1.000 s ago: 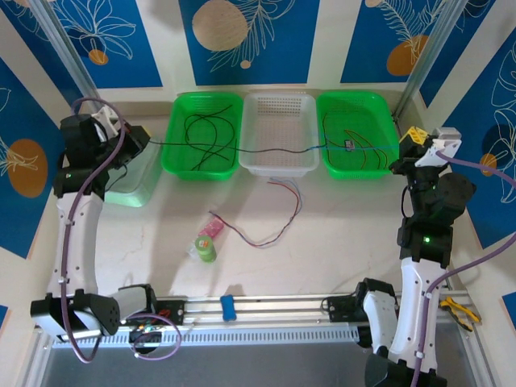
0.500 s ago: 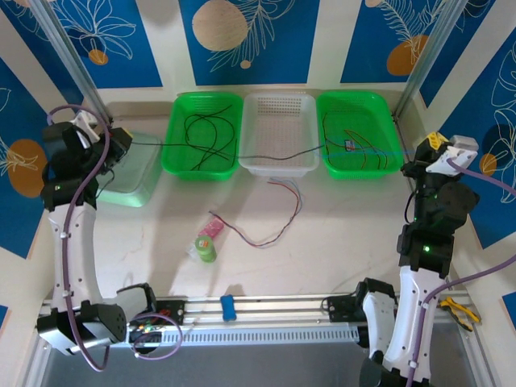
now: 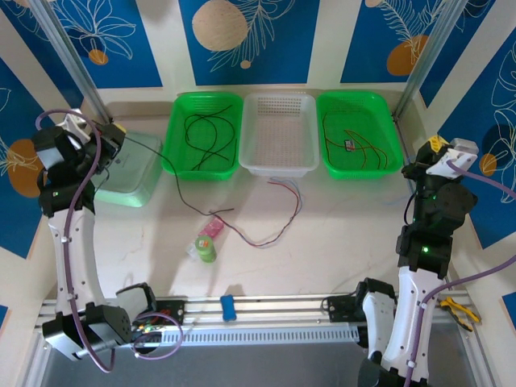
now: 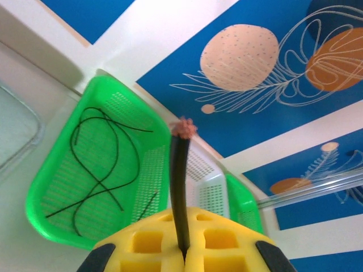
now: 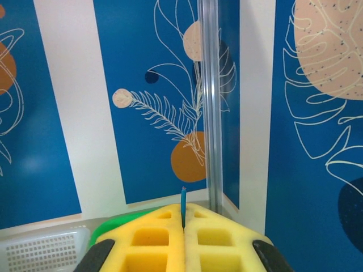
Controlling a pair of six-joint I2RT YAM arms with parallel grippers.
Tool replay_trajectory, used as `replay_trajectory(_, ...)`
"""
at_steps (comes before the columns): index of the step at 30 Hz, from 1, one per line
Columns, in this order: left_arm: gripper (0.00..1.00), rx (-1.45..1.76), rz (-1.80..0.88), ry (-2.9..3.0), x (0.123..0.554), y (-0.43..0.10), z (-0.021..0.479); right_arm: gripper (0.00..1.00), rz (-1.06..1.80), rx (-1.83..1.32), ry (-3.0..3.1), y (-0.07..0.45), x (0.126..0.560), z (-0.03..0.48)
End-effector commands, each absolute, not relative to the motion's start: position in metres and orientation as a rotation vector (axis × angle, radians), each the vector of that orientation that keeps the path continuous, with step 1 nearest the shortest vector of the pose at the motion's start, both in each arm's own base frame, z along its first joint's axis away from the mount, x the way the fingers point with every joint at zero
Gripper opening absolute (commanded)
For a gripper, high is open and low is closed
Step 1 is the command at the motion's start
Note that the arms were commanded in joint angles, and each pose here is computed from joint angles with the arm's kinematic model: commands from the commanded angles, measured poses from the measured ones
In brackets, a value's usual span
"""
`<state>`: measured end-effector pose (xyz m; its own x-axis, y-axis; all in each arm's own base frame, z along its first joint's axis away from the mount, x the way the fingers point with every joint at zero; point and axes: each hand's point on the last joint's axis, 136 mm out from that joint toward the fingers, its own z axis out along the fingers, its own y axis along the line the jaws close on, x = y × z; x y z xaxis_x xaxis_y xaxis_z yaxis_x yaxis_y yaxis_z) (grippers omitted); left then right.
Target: Untangle the cables
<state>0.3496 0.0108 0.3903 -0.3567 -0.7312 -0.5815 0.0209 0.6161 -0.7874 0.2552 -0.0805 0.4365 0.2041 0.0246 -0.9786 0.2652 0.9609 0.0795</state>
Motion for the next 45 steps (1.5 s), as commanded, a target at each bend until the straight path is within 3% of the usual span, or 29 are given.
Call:
replay_trajectory(1, 0.0, -0.502, -0.982, 1.669, 0.349, -0.002, 0.428, 0.0, -0.134, 0.249, 1.338, -0.077, 0.254, 0.44)
replay_trajectory(14, 0.0, -0.254, -1.105, 1.466, 0.392, -0.062, 0.547, 0.0, -0.076, 0.232, 1.367, -0.069, 0.257, 0.437)
replay_trajectory(23, 0.0, -0.181, -1.049, 1.271, 0.419, -0.057, 0.63, 0.0, -0.057, 0.21, 1.38, -0.064, 0.259, 0.436)
replay_trajectory(27, 0.0, -0.215, -0.986, 1.179, 0.438, -0.043, 0.643, 0.0, -0.045, 0.21, 1.385, -0.063, 0.259, 0.435)
replay_trajectory(33, 0.0, -0.213, -0.882, 1.268, 0.476, -0.051, 0.6, 0.0, -0.046, 0.207, 1.375, -0.062, 0.257, 0.441)
replay_trajectory(38, 0.0, -0.156, -0.648, 1.479, 0.508, -0.075, 0.517, 0.0, 0.016, 0.162, 1.371, -0.051, 0.26, 0.448)
replay_trajectory(45, 0.0, -0.208, -0.611, 1.779, 0.545, -0.093, 0.385, 0.0, 0.086, 0.086, 1.388, -0.032, 0.263, 0.463)
